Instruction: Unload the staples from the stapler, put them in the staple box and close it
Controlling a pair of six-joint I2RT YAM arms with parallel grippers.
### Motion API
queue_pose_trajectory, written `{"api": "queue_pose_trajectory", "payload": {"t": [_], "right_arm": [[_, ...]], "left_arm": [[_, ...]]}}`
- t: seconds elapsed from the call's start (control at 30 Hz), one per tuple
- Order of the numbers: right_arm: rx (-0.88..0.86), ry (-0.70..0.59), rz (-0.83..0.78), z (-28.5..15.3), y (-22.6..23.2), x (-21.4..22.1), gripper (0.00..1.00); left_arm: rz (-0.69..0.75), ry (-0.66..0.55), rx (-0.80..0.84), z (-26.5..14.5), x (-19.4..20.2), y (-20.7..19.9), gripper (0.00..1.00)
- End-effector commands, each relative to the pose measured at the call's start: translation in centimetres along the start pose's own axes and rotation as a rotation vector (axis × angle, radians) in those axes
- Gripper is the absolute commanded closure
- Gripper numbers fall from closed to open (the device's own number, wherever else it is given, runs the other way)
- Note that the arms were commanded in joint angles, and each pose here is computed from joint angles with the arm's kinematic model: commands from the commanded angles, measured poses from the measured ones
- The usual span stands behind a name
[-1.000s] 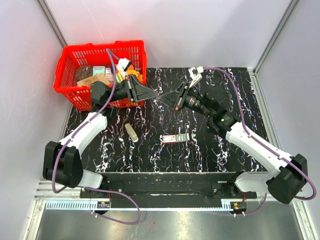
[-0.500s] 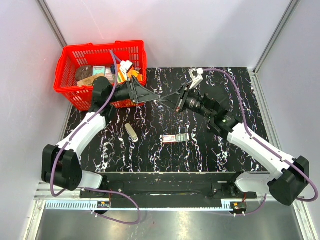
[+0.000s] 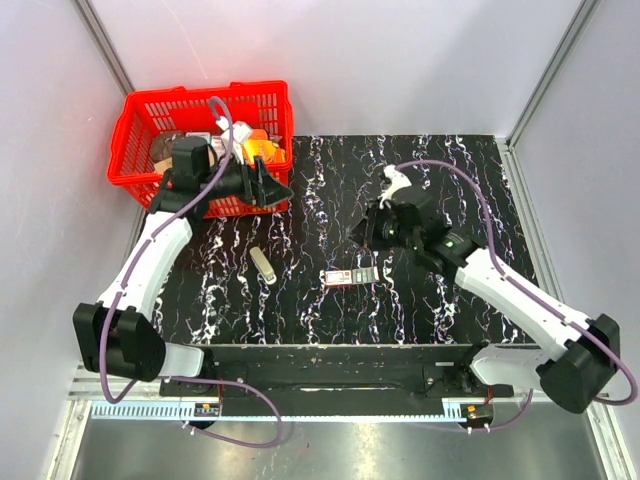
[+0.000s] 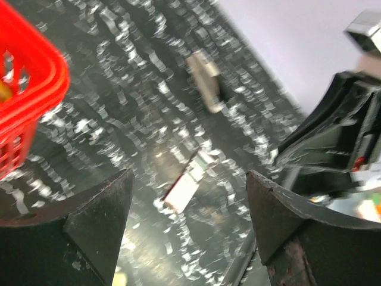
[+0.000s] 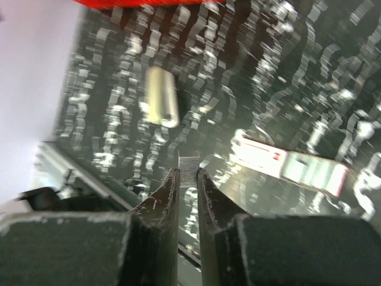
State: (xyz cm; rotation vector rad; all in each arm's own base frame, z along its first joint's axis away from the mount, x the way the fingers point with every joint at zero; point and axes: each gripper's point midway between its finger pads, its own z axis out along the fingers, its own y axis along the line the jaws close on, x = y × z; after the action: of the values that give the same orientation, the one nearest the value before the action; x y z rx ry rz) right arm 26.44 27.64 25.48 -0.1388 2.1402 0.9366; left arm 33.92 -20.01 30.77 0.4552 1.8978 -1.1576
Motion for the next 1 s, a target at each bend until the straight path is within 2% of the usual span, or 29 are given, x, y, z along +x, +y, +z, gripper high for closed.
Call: {"api": "queue_pose_trajectory", "payload": {"t": [0.0, 0.13, 0.33, 0.67, 0.97], "right_arm": [[0.291, 0.148, -0.040, 0.9, -7.2, 4.9, 0.94], [0.375, 0.201, -0.045, 1.7, -9.7, 6.9, 0.94], [0.439, 0.266, -0.051, 3.3, -11.8, 8.9, 0.94], [0.519, 0.322, -0.118, 5.1, -14.4, 10.2, 0.95], [0.518, 0.361, -0.129, 5.9, -15.4, 11.8, 0.94]], "left_arm": [[0.233, 0.184, -0.236, -2.0, 5.5, 4.5, 0.21], [0.303, 0.260, -0.280, -2.5, 8.9, 5.8, 0.22], [0.354, 0.320, -0.282, -2.2, 11.4, 5.4, 0.24], [0.368, 0.356, -0.252, -1.5, 13.0, 3.9, 0.25], [0.367, 0.362, -0.233, -1.1, 13.3, 3.2, 0.26]]}}
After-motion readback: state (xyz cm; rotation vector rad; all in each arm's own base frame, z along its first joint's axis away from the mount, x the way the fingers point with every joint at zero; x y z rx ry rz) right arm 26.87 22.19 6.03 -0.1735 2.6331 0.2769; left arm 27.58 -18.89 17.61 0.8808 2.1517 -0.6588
